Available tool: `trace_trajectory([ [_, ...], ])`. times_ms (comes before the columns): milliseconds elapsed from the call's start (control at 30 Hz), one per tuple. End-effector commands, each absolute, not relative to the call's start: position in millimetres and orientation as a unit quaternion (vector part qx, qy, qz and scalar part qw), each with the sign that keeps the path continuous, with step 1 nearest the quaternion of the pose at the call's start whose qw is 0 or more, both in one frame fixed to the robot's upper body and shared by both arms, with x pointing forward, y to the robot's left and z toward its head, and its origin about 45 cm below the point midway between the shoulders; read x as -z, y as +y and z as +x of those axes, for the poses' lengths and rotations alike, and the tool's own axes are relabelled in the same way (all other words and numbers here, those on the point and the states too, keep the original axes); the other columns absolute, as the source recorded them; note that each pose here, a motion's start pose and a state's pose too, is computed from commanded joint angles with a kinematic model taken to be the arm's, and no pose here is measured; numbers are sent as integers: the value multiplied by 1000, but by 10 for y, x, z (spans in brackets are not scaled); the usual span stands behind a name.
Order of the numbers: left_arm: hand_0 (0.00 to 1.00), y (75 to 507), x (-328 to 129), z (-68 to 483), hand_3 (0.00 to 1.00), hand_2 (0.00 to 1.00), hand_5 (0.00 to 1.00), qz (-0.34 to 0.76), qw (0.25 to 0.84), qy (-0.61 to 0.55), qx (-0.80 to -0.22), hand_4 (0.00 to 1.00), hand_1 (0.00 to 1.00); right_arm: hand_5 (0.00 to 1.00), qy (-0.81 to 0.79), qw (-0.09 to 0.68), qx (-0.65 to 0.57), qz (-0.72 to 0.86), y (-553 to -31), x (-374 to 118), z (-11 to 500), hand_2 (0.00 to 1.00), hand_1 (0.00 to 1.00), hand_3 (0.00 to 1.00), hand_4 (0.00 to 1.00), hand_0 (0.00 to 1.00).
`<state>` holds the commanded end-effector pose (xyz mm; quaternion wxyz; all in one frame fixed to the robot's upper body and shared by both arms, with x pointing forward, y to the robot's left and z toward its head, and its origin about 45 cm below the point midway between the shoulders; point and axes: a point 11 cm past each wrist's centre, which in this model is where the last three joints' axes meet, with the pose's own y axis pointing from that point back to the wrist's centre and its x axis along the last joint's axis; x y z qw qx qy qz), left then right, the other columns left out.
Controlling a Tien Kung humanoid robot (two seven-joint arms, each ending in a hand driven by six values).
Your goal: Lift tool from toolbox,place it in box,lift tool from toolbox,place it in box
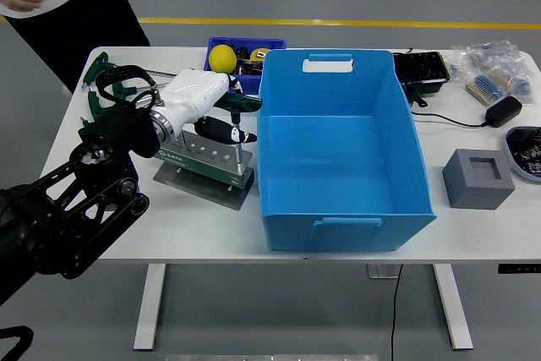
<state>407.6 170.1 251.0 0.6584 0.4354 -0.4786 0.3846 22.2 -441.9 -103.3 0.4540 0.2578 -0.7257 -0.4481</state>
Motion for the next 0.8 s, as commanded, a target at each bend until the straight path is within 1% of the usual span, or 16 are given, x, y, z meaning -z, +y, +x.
trace_trajectory([
  [33,598,1705,-2505,4078,570,412,619,437,658,-478,-385,998,454,691,-726,454,448,258,-4420,1033,222,733,671,558,793,700],
  [233,598,1713,-2491,4085,570,412,619,439,655,-472,-393,998,454,691,-725,455,448,258,-4420,1033,214,733,671,558,793,700],
  [267,467,1709,-2493,4086,443,283,629,438,654,-473,-395,998,306,691,-725,455,448,258,-4420,1034,213,733,671,558,794,700],
  [433,467,1694,-2511,4090,443,283,629,438,650,-477,-398,998,306,691,-726,453,449,256,-4418,1034,212,733,671,558,794,700],
  [467,410,1690,-2513,4091,336,218,637,438,650,-477,-398,998,223,691,-726,453,449,256,-4419,1034,214,733,671,558,793,701],
  [633,410,1672,-2507,4092,336,218,637,440,649,-480,-393,998,223,691,-727,451,449,257,-4423,1032,226,733,671,558,793,701],
  [667,379,1671,-2505,4092,283,192,653,441,649,-481,-392,998,188,690,-728,451,448,257,-4424,1031,228,733,671,559,792,700],
  [800,379,1668,-2501,4093,283,192,653,442,649,-482,-389,998,188,690,-728,450,448,257,-4425,1030,235,733,671,559,792,700],
])
